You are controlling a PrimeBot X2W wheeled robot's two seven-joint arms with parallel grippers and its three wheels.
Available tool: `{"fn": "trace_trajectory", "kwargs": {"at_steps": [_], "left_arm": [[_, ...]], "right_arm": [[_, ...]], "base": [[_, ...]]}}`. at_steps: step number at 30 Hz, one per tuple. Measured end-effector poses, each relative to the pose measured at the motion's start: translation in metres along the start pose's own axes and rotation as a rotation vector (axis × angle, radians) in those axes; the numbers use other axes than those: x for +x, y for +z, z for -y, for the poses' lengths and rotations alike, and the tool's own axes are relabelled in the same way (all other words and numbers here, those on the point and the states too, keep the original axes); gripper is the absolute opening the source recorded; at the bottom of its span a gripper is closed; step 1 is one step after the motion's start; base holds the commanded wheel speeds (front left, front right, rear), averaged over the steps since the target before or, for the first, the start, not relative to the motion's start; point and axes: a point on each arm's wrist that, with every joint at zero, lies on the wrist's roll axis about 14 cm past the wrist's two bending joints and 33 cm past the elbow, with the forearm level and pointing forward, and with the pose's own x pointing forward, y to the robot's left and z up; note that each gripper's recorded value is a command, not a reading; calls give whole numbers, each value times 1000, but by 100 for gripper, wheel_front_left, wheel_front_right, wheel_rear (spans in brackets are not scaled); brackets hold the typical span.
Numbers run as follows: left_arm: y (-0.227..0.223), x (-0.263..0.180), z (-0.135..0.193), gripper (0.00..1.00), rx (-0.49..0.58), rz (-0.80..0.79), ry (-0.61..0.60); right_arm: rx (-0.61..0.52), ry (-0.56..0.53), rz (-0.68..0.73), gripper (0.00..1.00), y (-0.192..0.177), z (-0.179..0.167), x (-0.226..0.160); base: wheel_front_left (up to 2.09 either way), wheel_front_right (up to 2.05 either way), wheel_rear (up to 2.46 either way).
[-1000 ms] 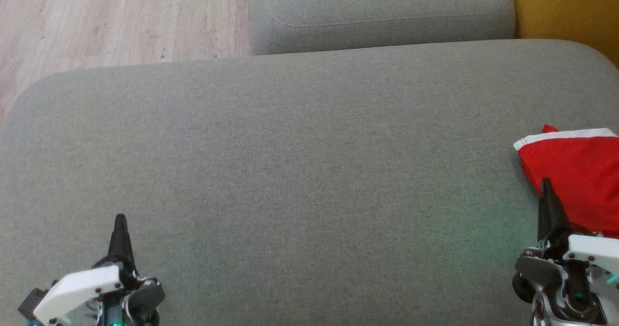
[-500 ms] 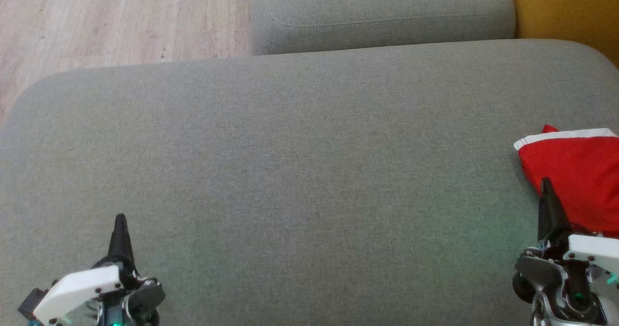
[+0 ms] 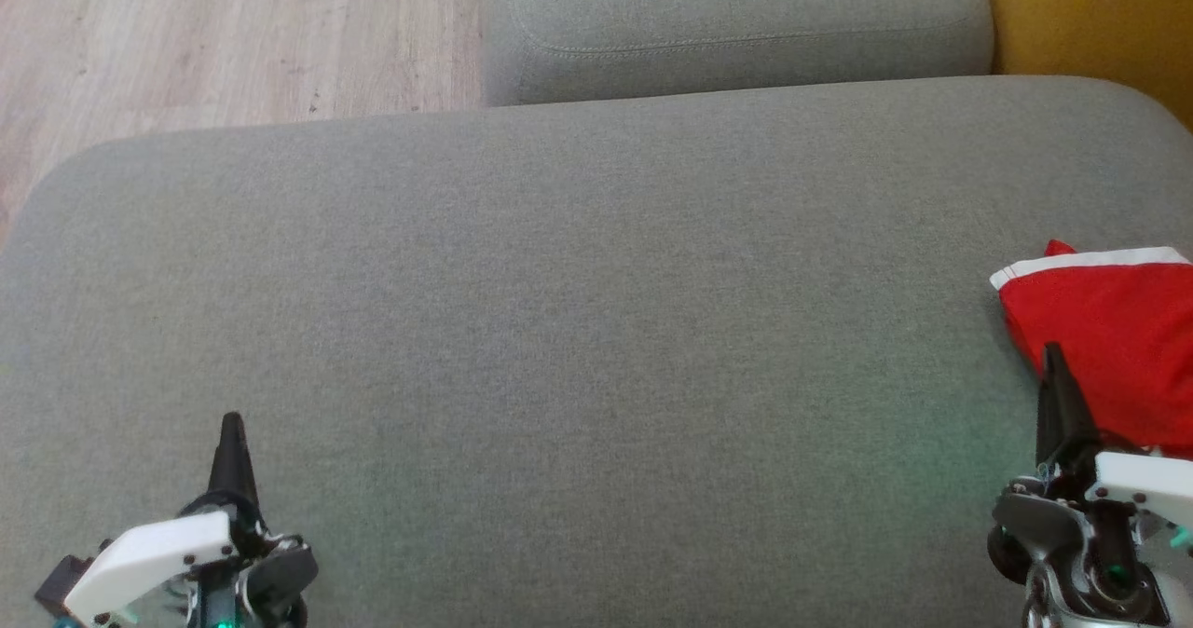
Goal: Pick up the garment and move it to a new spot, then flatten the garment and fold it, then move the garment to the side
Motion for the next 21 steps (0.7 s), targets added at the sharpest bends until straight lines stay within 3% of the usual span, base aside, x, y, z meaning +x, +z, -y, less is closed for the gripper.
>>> {"fn": "trace_trajectory", "kwargs": {"at_steps": [21], "left_arm": [[0,0,0,0,0,0,0]], "right_arm": [[0,0,0,0,0,0,0]], "base": [[0,0,0]]}}
